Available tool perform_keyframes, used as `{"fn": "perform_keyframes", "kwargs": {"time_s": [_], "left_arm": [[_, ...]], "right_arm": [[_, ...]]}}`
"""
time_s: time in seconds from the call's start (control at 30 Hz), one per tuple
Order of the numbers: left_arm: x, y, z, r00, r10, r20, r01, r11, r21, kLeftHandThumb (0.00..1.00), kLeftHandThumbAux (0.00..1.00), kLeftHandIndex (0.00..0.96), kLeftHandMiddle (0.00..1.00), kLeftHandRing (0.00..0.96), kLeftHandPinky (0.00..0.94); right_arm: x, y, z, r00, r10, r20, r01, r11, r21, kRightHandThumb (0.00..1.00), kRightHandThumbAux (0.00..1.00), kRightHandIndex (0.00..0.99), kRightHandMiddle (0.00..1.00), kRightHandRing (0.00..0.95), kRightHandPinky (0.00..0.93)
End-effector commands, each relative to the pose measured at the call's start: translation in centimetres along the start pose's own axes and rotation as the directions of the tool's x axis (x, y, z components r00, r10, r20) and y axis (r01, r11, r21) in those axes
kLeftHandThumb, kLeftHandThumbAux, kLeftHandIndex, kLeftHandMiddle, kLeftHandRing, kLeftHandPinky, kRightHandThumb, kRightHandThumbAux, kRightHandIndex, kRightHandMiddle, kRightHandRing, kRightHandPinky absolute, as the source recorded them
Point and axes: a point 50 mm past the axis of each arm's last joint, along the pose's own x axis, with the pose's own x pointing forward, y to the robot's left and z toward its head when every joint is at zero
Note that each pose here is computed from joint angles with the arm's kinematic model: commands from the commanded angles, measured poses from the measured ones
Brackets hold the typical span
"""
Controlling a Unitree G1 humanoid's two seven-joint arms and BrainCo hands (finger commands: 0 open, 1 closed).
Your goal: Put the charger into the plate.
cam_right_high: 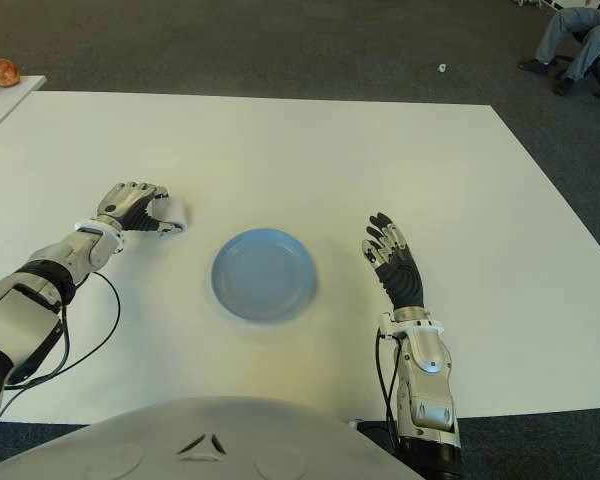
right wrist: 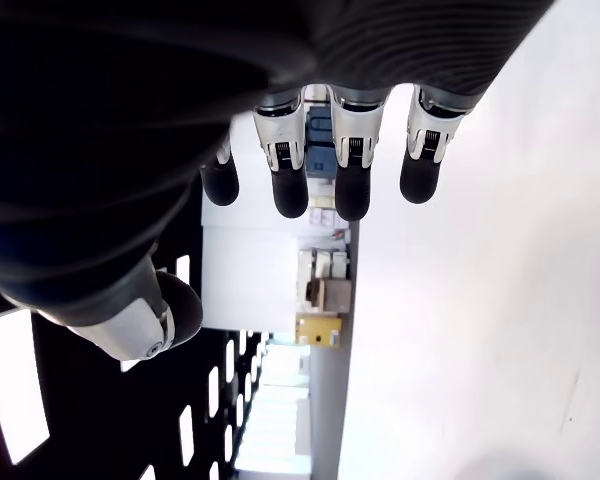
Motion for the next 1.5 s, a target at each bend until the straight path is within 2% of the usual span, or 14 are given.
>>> {"fn": "perform_keyframes", "kwargs": {"time_s": [0.03, 0.23, 0.4, 0.5, 0.67, 0.93, 1.07, 1.23, 1.5], "left_arm": [[-0.9, -0.7, -0.6, 1.000, -0.028, 0.010, 0.028, 0.999, 0.027, 0.749, 0.698, 0.442, 0.863, 0.856, 0.813], [-0.8, 0.4, -0.9, 0.998, 0.028, 0.048, -0.031, 0.998, 0.062, 0.748, 0.698, 0.442, 0.865, 0.860, 0.822], [-0.3, 2.1, -1.1, 0.993, 0.080, 0.088, -0.088, 0.992, 0.091, 0.748, 0.698, 0.442, 0.863, 0.858, 0.823], [0.3, 3.5, -0.9, 0.985, 0.123, 0.125, -0.134, 0.988, 0.083, 0.748, 0.698, 0.442, 0.861, 0.857, 0.830], [1.3, 7.1, -0.7, 0.959, 0.225, 0.173, -0.231, 0.973, 0.020, 0.748, 0.699, 0.441, 0.860, 0.858, 0.840], [1.6, 10.4, 0.1, 0.921, 0.320, 0.224, -0.308, 0.947, -0.087, 0.749, 0.699, 0.442, 0.863, 0.862, 0.853], [1.3, 11.5, 1.4, 0.894, 0.358, 0.269, -0.329, 0.933, -0.146, 0.750, 0.698, 0.442, 0.868, 0.869, 0.866], [0.7, 12.7, 3.0, 0.876, 0.365, 0.316, -0.314, 0.928, -0.200, 0.750, 0.698, 0.442, 0.876, 0.876, 0.874], [-0.2, 13.4, 4.9, 0.860, 0.358, 0.363, -0.281, 0.927, -0.249, 0.750, 0.698, 0.442, 0.888, 0.881, 0.861]], "right_arm": [[0.1, 0.0, 0.0, 1.000, -0.004, 0.001, 0.004, 1.000, 0.017, 0.000, 0.581, 0.006, 0.118, 0.101, 0.081], [0.1, 0.0, 0.1, 1.000, -0.002, -0.002, 0.002, 1.000, 0.025, 0.000, 0.580, 0.008, 0.120, 0.103, 0.083], [0.2, 0.1, 0.1, 1.000, -0.006, -0.004, 0.006, 1.000, 0.029, 0.000, 0.582, 0.010, 0.119, 0.103, 0.084], [0.3, 0.2, 0.1, 1.000, -0.008, -0.006, 0.009, 0.999, 0.032, 0.000, 0.587, 0.010, 0.120, 0.103, 0.084], [0.3, 0.2, 0.1, 1.000, -0.011, -0.010, 0.012, 0.999, 0.036, 0.000, 0.599, 0.013, 0.130, 0.111, 0.094], [0.5, 0.4, -0.1, 0.999, -0.017, -0.028, 0.019, 0.999, 0.043, 0.000, 0.606, 0.016, 0.143, 0.124, 0.105], [0.5, 0.4, -0.1, 0.999, -0.020, -0.036, 0.021, 0.999, 0.043, 0.000, 0.608, 0.017, 0.145, 0.125, 0.103], [0.5, 0.4, -0.2, 0.999, -0.020, -0.043, 0.021, 0.999, 0.043, 0.000, 0.605, 0.016, 0.143, 0.123, 0.101], [0.6, 0.3, -0.3, 0.998, -0.024, -0.053, 0.026, 0.999, 0.044, 0.000, 0.599, 0.016, 0.141, 0.122, 0.099]]}}
